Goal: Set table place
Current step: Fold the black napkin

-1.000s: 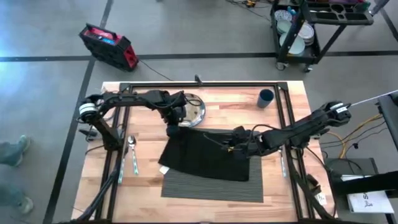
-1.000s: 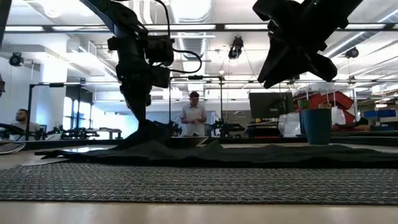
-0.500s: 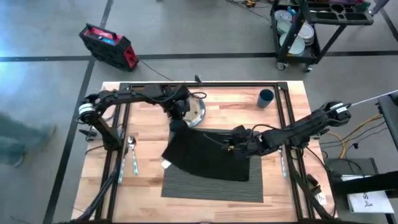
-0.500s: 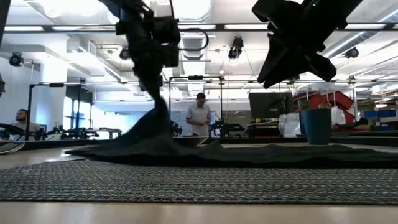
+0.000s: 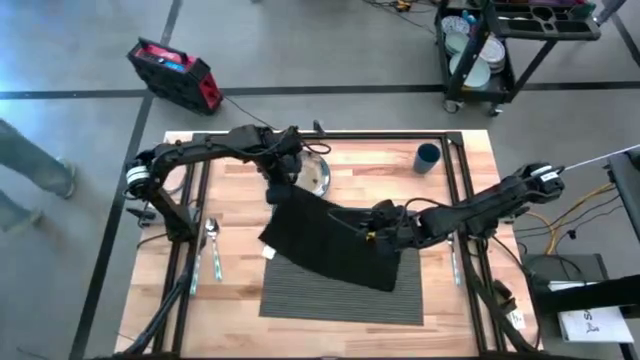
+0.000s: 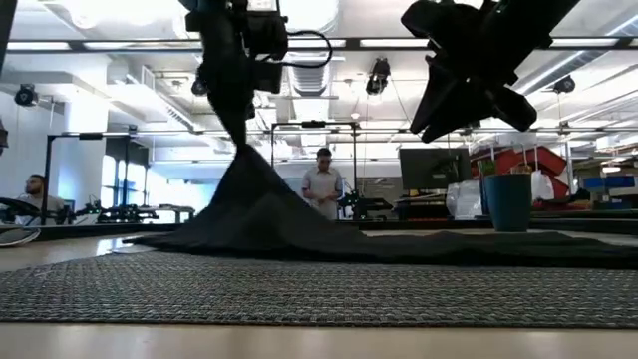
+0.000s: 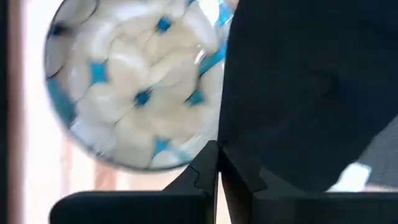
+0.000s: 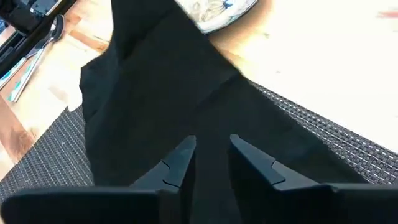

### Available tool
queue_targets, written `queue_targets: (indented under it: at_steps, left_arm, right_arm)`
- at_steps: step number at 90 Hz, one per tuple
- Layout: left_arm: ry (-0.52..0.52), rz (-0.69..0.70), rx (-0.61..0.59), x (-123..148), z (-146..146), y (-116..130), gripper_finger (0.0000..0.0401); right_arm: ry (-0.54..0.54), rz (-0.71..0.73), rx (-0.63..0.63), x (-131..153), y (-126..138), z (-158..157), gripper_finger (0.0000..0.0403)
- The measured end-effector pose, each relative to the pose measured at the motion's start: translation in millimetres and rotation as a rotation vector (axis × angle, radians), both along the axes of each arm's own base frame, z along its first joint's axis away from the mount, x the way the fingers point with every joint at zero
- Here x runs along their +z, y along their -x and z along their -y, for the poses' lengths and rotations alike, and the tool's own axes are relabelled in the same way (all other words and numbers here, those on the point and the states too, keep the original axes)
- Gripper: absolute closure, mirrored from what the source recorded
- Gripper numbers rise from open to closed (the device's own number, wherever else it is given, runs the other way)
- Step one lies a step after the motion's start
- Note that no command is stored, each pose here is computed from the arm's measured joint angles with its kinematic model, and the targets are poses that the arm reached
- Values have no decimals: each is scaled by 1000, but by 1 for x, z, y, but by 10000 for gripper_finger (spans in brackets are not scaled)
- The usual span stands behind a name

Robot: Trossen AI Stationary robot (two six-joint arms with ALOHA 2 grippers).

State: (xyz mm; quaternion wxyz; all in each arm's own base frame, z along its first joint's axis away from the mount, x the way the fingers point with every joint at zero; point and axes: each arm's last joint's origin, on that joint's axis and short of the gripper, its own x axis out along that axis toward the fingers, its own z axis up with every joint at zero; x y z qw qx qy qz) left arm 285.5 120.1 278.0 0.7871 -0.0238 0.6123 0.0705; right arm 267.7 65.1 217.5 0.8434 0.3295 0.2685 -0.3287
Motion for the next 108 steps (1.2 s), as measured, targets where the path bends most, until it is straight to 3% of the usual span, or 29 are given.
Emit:
queue_targets:
  at_steps: [38, 68, 108]
  left_arm:
    - [-56, 38, 10, -13, -30, 4, 401]
    - [-58, 19, -6, -34, -46, -11, 401]
    - [-122, 16, 38, -35, -70, -14, 401]
  right_arm:
    - [4, 1, -17, 0, -1, 4, 327]
    - [11, 0, -41, 0, -2, 11, 323]
    - [18, 11, -61, 5, -2, 21, 303]
